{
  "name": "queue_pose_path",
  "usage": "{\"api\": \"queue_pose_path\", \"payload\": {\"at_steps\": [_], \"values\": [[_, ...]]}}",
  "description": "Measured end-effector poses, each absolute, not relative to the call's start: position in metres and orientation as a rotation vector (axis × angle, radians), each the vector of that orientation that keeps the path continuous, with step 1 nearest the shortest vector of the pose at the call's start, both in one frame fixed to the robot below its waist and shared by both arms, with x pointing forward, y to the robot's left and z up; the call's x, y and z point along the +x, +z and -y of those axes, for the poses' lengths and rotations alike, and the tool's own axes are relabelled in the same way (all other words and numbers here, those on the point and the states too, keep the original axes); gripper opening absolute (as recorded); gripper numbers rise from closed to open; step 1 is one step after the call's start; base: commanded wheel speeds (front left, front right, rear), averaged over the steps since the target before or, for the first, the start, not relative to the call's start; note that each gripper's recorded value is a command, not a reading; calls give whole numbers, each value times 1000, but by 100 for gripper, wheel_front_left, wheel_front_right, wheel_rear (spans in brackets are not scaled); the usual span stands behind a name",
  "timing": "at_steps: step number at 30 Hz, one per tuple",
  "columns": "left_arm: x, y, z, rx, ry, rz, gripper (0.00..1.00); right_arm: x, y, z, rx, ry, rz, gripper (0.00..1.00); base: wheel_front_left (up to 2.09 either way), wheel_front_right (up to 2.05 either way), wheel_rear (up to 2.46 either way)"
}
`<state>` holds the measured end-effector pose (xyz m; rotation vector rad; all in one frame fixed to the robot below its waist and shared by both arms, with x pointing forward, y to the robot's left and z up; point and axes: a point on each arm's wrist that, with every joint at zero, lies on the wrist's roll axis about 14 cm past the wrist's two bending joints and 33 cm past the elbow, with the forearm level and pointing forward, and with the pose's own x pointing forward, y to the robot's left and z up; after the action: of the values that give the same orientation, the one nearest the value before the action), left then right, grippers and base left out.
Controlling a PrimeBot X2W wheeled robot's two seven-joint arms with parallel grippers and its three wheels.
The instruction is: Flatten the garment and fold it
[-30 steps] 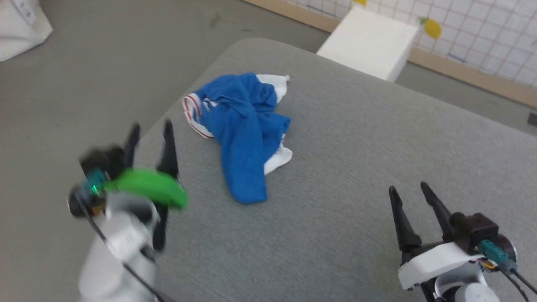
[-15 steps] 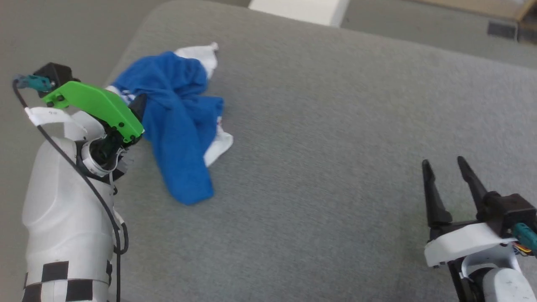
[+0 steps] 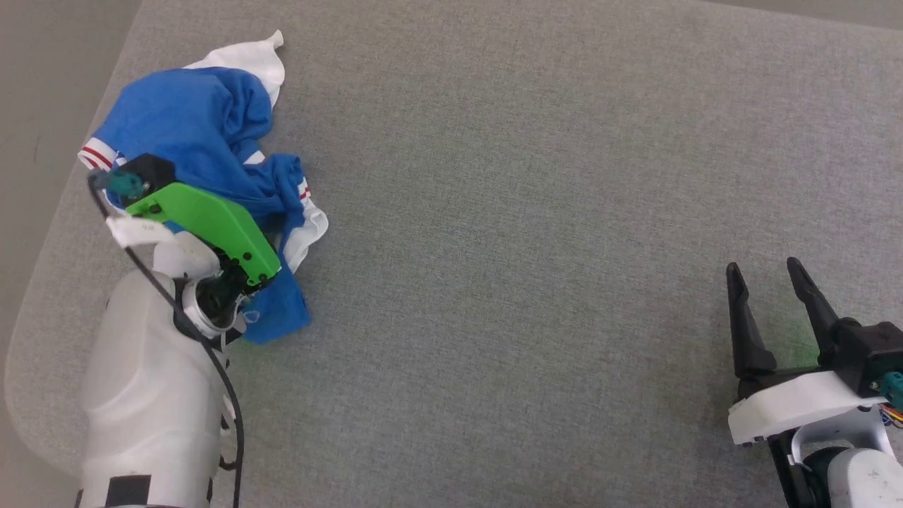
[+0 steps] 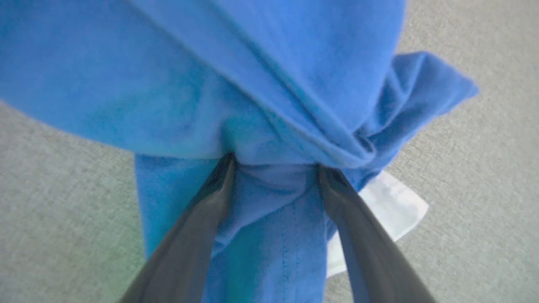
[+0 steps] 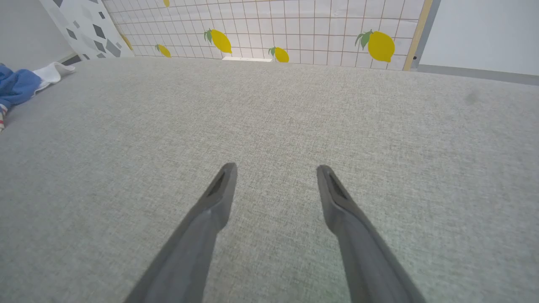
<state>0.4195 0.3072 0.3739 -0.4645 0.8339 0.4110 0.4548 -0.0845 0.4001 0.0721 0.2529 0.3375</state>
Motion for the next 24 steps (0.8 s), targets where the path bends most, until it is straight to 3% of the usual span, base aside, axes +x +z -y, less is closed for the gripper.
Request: {"api": "queue_pose_path", "payload": {"at_steps": [1, 7, 14, 24], "values": [[422, 378, -312, -452, 423, -787, 0, 455, 400, 84, 73, 340, -253, 100, 0, 0, 0], [435, 421, -339, -387, 452, -504, 0, 454, 408, 73, 77, 369, -236, 100, 0, 0, 0], [480, 561, -352, -218, 328, -89, 0, 445, 423, 64, 105, 386, -204, 100, 0, 0, 0], [508, 747, -240, -74, -78, 312, 0, 427, 448, 87, 153, 311, -136, 100, 0, 0, 0]]}}
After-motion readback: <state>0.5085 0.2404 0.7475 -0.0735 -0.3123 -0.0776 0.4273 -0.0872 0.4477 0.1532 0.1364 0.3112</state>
